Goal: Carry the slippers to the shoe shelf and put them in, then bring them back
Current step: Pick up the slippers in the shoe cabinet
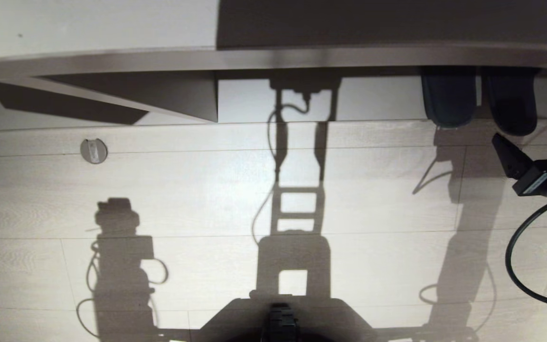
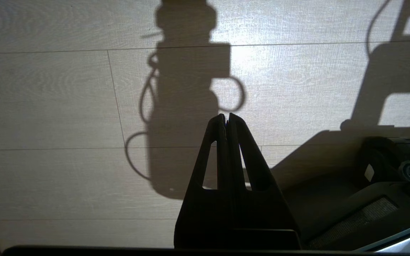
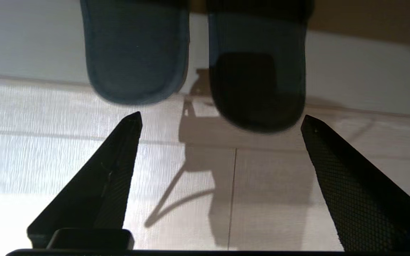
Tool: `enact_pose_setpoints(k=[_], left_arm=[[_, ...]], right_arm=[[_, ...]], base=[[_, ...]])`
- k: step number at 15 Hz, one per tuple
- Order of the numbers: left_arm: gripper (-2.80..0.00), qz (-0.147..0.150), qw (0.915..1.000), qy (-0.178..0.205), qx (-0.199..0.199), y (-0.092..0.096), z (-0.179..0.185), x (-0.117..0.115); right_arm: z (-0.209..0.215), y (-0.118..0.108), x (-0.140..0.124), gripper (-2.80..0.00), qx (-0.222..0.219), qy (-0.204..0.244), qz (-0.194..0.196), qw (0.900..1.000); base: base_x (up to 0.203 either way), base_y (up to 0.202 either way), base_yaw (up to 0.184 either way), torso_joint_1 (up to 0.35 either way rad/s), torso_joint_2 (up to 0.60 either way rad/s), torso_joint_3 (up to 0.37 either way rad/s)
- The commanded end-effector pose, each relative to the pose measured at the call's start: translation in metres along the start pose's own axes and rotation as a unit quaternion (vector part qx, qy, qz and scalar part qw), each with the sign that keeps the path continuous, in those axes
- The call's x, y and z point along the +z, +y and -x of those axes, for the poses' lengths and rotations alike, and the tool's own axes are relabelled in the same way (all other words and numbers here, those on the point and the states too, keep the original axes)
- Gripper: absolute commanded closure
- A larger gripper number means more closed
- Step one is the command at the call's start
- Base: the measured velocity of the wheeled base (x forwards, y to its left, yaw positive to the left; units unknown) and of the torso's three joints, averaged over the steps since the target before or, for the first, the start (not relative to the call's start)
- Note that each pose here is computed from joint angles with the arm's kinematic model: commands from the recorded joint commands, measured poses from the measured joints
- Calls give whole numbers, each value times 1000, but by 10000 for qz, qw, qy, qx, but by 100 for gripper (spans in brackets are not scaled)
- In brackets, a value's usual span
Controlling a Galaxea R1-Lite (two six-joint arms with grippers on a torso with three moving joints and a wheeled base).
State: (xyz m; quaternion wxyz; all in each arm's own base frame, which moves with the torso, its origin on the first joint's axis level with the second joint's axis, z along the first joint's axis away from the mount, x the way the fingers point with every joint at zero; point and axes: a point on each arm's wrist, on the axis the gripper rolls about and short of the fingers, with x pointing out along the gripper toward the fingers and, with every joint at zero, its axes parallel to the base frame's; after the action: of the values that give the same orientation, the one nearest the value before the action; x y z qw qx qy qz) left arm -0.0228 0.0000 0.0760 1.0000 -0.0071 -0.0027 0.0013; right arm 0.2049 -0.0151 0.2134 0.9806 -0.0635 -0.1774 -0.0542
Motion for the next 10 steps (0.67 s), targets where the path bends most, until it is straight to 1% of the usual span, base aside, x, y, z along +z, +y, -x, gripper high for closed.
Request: enact_pose_setpoints(k=[1,4,7,10], left_arm=[[0,-1,10000,-4,2,0,0,0],[0,5,10000,-4,2,0,0,0],[0,-2,10000,-4,2,0,0,0],[0,-2,10000,-4,2,0,0,0]], right_arm=[[-9,-1,-1,-280,-26,-59,10,10000],[-29,-5,-3,-280,-129,-183,35,9997],[-43,-5,-8,-280,-147,-185,21,9997],[-55,-8,-7,-280,-221,-297,-14,9993]], base=[[0,0,0,0,0,0],[0,0,0,0,0,0],[0,0,0,0,0,0],[0,0,0,0,0,0]])
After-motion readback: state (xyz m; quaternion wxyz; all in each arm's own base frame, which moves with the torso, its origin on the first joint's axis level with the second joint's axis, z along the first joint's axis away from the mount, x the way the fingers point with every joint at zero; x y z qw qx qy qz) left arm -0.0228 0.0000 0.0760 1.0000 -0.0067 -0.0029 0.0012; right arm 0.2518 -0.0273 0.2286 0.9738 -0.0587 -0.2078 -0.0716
